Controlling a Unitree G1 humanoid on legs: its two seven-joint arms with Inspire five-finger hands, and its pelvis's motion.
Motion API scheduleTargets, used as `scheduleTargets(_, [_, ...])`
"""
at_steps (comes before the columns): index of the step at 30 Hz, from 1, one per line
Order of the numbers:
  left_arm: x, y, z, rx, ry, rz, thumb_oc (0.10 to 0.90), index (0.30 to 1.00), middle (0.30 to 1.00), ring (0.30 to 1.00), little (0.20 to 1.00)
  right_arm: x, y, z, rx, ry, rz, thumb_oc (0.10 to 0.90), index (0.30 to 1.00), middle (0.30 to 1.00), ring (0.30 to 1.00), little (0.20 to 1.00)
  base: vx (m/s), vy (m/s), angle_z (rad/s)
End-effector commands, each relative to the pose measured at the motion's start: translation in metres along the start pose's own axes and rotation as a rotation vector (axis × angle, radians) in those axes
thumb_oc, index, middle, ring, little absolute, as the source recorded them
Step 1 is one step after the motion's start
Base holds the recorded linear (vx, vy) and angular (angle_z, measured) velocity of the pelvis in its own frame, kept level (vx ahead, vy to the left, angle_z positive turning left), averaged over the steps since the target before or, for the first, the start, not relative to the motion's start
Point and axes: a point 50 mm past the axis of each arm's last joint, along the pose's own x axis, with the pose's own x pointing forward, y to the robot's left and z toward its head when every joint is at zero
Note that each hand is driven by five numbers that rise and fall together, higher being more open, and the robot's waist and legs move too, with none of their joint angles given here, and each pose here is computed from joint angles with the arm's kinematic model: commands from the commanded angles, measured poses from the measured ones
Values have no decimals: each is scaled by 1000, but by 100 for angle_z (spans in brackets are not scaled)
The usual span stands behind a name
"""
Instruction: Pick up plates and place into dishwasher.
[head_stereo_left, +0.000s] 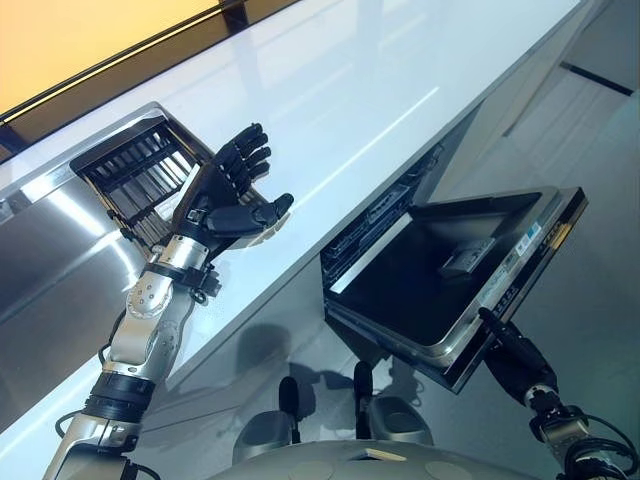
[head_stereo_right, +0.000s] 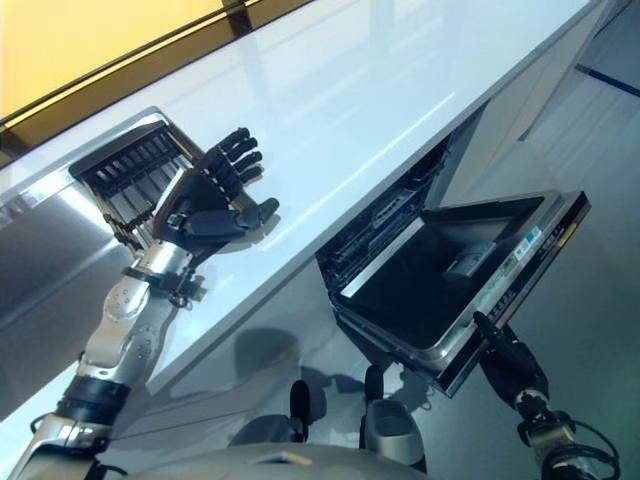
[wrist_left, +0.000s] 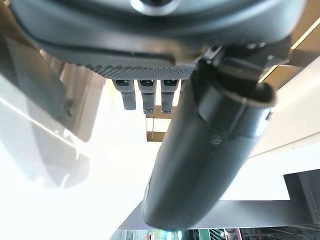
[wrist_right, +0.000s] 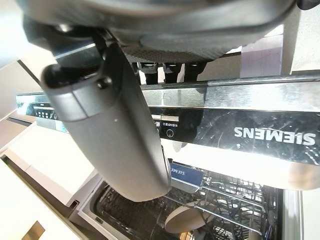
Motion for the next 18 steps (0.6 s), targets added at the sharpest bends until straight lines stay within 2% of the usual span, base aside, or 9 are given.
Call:
scheduleTargets(1, [21, -13, 29, 13, -216, -76, 800, 900, 900, 900, 900, 88, 207, -15, -85, 27, 951, 800, 900, 900, 900, 900, 39, 9, -1])
scheduleTargets(7, [20, -14, 27, 7, -209, -79, 800, 900, 900, 900, 900, 86, 213, -15, -57, 3, 1002, 800, 900, 900, 900, 900, 11, 2, 0])
scheduleTargets(12, [18, -13, 26, 4, -214, -84, 800, 900, 900, 900, 900, 75, 241, -15, 6, -27, 1194, 800, 900, 900, 900, 900, 0, 0, 0])
scheduleTargets(18, [24, -22, 25, -2, -211, -95, 800, 900, 900, 900, 900, 54, 293, -20, 85, -8, 1496, 800, 900, 900, 900, 900, 1, 1, -1])
